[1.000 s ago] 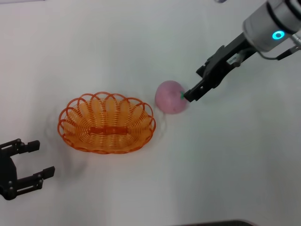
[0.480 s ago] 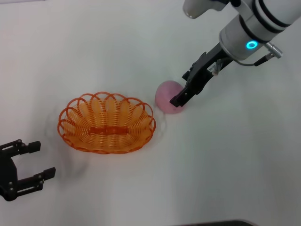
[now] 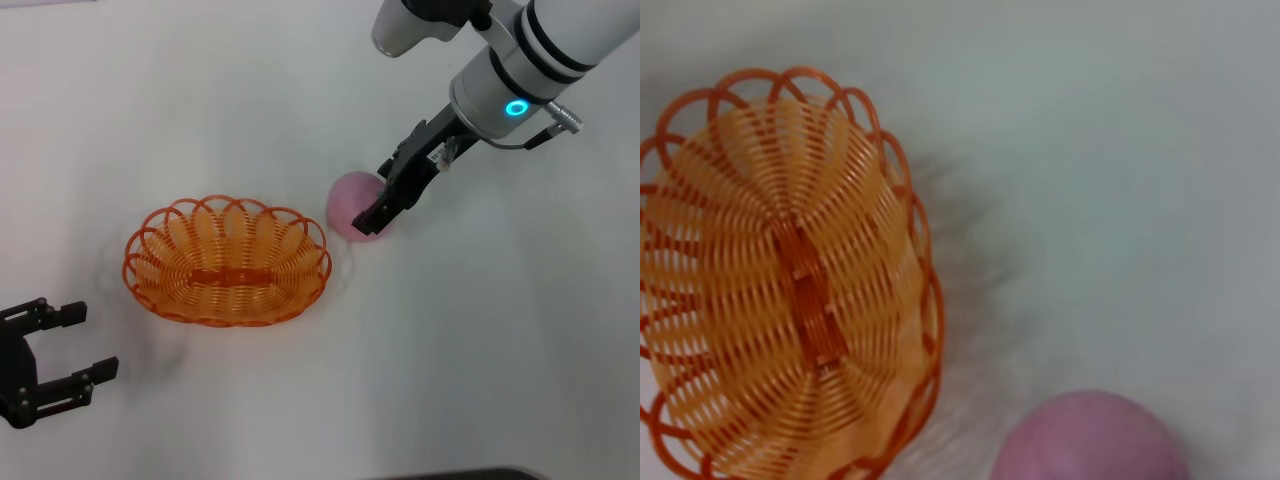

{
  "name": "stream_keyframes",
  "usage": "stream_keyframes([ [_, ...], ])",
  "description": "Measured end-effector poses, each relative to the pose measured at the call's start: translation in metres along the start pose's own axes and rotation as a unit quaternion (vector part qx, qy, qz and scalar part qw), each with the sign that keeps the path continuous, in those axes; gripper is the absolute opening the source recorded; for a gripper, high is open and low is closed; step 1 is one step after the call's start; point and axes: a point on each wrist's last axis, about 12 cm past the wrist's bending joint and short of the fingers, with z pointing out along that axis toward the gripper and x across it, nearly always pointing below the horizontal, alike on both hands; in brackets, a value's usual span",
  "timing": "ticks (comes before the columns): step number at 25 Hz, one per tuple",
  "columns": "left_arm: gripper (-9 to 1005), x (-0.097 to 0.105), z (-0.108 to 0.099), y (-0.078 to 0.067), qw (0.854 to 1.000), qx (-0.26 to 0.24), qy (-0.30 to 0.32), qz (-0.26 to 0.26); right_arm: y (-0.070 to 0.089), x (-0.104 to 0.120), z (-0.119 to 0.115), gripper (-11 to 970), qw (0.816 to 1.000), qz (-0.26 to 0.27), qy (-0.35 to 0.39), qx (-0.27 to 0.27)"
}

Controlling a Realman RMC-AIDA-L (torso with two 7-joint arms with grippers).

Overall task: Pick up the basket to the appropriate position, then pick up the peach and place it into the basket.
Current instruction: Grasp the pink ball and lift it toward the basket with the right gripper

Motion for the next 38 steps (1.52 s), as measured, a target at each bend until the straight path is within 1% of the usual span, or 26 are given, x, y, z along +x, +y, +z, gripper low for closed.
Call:
stream_keyframes([
  [22,724,0.000,-0.001,-0.002,1.000,0.004,-0.001,-0.004,0.000,0.002,0.002,879,1.000,0.011,-0.004,0.002],
  [28,725,0.000,-0.001,-0.002,1.000,0.005,-0.002,-0.003,-0.002,0.003,0.001,669,1.000,0.014,-0.006,0.004],
  [30,725,0.000,-0.001,-0.002,1.000,0.005,-0.002,-0.004,-0.003,0.002,-0.001,459,1.000,0.016,-0.009,0.005],
  [34,724,0.001,0.000,-0.002,1.000,0.005,-0.002,-0.004,-0.004,0.003,-0.006,458,0.999,0.026,-0.022,-0.006],
  [38,723,0.001,-0.001,-0.002,1.000,0.005,-0.002,-0.005,-0.003,0.003,-0.021,457,0.997,0.034,-0.055,-0.035],
])
